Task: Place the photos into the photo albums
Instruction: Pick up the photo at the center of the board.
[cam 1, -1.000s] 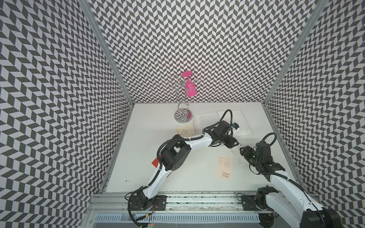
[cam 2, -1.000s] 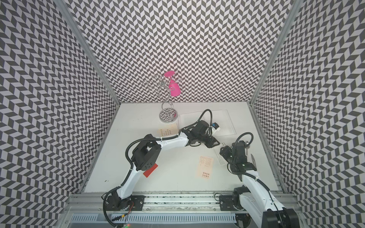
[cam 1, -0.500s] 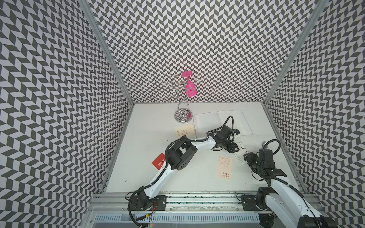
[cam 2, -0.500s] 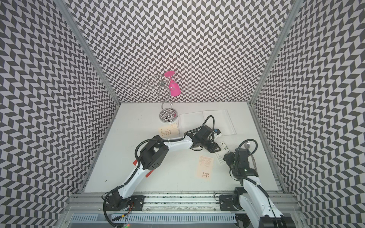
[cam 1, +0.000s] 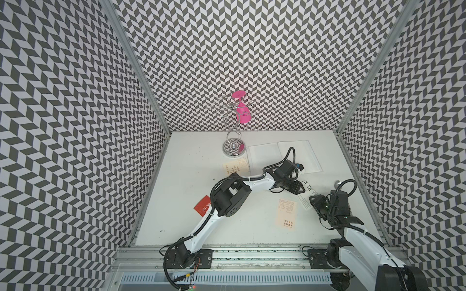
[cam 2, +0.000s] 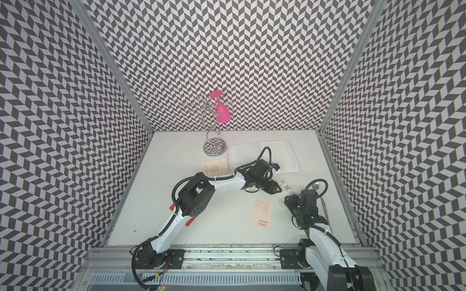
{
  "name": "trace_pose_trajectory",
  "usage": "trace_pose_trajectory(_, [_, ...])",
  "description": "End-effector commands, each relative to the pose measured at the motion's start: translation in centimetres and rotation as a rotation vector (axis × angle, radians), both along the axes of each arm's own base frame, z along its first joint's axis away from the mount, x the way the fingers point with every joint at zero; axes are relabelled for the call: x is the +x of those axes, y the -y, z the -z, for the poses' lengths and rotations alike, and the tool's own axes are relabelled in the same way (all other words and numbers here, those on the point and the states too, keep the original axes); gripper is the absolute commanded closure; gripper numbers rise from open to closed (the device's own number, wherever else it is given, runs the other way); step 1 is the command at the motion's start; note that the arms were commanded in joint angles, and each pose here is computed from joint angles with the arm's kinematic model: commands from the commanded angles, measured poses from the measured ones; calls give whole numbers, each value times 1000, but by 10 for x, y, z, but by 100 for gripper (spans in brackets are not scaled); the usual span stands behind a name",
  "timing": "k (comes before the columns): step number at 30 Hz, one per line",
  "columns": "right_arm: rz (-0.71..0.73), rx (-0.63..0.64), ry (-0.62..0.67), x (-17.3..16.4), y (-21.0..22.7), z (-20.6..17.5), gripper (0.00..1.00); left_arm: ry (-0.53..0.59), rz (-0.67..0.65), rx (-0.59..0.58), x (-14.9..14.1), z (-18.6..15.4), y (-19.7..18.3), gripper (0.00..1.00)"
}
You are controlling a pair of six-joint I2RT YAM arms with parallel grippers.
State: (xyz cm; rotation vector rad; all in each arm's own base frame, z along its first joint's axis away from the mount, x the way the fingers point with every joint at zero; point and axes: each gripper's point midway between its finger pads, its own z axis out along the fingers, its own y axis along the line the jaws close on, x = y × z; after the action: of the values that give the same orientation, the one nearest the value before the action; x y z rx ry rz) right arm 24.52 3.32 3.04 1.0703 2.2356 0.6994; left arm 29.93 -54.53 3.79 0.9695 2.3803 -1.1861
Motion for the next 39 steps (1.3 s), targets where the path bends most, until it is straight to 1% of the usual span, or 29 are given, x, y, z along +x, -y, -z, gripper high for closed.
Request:
trace_pose_trajectory(1, [-29, 40, 47, 5, -8, -6, 65, -116, -9, 76, -18, 35, -13, 62])
trace_pose_trajectory(5, [-32, 58, 145, 12, -10, -22, 82, -129, -8, 69, -21, 35, -12, 62])
trace_pose_trajectory(6, [-36, 58, 171, 14, -11, -27, 84, -133, -7, 66, -22, 35, -12, 62])
trace_pose_trajectory(10, [-15, 43, 229, 17, -6, -40, 86, -153, -3, 52, -26, 34, -11, 62])
trace_pose_trajectory(14, [3, 23, 282, 21, -2, -51, 96, -162, 5, 44, -31, 32, -9, 62])
trace_pose_trajectory(16, [13, 2, 322, 26, 2, -61, 100, -154, 3, 30, -30, 25, -7, 62])
trace_pose_trajectory(21, [54, -87, 404, 39, 16, -93, 100, -110, -3, -37, -24, -1, -1, 62])
trace_pose_trajectory(22, [52, -107, 403, 40, 18, -93, 100, -107, 1, -47, -23, -6, 1, 62])
trace_pose_trajectory(23, [47, -128, 444, 47, 19, -114, 100, -101, 3, -59, -22, -11, 2, 62])
trace_pose_trajectory(25, [24, -168, 461, 53, 19, -126, 100, -75, -3, -98, -18, -29, 3, 62])
trace_pose_trajectory(30, [-48, -262, 509, 69, 18, -162, 100, 48, -8, -236, -3, -105, -3, 61])
trace_pose_trajectory(32, [-88, -294, 561, 76, 14, -183, 100, 115, -13, -277, 4, -137, -11, 61])
trace_pose_trajectory(35, [-120, -345, 629, 90, 13, -211, 100, 199, -40, -322, 19, -178, -30, 61])
trace_pose_trajectory(37, [-173, -375, 657, 104, 8, -222, 100, 223, -86, -323, 37, -191, -50, 60])
trace_pose_trajectory(38, [-217, -387, 673, 112, 2, -227, 100, 223, -119, -308, 48, -190, -62, 60])
trace_pose_trajectory(39, [-303, -403, 700, 118, -9, -229, 100, 221, -153, -290, 60, -187, -74, 60])
